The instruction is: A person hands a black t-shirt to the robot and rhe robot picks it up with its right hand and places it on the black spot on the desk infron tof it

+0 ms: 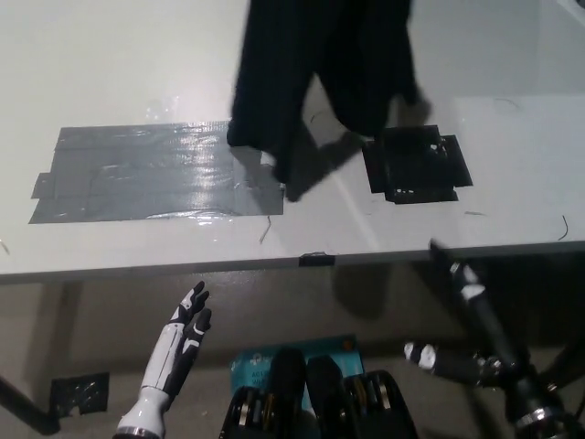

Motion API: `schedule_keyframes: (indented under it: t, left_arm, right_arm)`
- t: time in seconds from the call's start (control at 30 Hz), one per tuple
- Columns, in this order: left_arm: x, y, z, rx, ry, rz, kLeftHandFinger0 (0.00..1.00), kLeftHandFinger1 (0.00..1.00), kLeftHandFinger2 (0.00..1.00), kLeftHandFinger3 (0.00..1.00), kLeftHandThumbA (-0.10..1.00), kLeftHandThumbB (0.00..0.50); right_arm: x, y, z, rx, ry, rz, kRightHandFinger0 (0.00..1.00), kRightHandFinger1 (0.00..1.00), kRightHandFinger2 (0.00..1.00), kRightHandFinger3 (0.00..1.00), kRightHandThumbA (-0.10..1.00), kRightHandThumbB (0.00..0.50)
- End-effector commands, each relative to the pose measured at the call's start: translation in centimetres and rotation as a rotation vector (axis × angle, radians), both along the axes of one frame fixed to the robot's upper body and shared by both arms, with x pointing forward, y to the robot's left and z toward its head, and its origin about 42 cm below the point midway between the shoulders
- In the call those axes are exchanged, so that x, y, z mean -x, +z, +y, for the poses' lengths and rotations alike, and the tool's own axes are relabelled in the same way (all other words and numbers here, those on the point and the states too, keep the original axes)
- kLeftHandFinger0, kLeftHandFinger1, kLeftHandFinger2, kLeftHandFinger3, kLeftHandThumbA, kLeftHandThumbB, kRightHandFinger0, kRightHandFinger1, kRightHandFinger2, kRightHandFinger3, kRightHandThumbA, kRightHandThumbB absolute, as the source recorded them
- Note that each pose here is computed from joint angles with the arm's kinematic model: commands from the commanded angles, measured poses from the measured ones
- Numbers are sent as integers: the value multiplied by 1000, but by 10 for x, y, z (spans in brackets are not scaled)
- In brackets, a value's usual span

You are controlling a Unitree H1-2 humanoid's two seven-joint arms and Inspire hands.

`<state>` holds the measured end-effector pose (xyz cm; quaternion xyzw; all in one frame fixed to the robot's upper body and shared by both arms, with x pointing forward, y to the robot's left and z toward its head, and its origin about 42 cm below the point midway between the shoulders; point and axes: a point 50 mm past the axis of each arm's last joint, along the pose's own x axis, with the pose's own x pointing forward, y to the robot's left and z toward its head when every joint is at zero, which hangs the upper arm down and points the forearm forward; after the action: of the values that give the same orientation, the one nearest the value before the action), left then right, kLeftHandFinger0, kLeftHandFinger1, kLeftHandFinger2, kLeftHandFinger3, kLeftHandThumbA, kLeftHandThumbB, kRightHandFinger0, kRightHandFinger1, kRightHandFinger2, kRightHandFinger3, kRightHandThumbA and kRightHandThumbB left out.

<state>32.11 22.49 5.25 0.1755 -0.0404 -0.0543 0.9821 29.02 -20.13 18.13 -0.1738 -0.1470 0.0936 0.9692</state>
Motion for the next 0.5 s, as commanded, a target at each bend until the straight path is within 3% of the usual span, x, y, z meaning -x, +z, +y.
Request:
schedule_keyframes:
  t: [0.0, 0.07, 0.23, 0.3, 0.37, 0.47]
  left_arm:
    - [-11, 17, 3, -11, -3, -107, 839, 1000, 1000, 1000, 1000, 500]
    - [-12, 18, 3, -11, -8, -112, 852, 1000, 1000, 1000, 1000, 500]
    - [-13, 17, 4, -4, -6, -109, 856, 1000, 1000, 1000, 1000, 500]
    - [-12, 17, 4, -4, -6, -106, 857, 1000, 1000, 1000, 1000, 500]
    - [-13, 16, 3, -7, -6, -107, 853, 1000, 1000, 1000, 1000, 500]
    - [-14, 16, 3, -3, -7, -111, 845, 1000, 1000, 1000, 1000, 495]
  right_arm:
    - [8, 88, -7, 19, -139, -421, 1000, 1000, 1000, 1000, 975, 240]
    - [8, 115, -11, 51, -172, -506, 1000, 1000, 1000, 1000, 1000, 308]
    - [-11, 152, -12, 77, -201, -562, 1000, 1000, 1000, 1000, 1000, 326]
    - [-26, 159, -13, 91, -203, -555, 1000, 1000, 1000, 1000, 1000, 339]
    - [-45, 165, -15, 110, -219, -509, 1000, 1000, 1000, 1000, 1000, 383]
    - [-61, 171, -18, 103, -242, -478, 1000, 1000, 1000, 1000, 1000, 386]
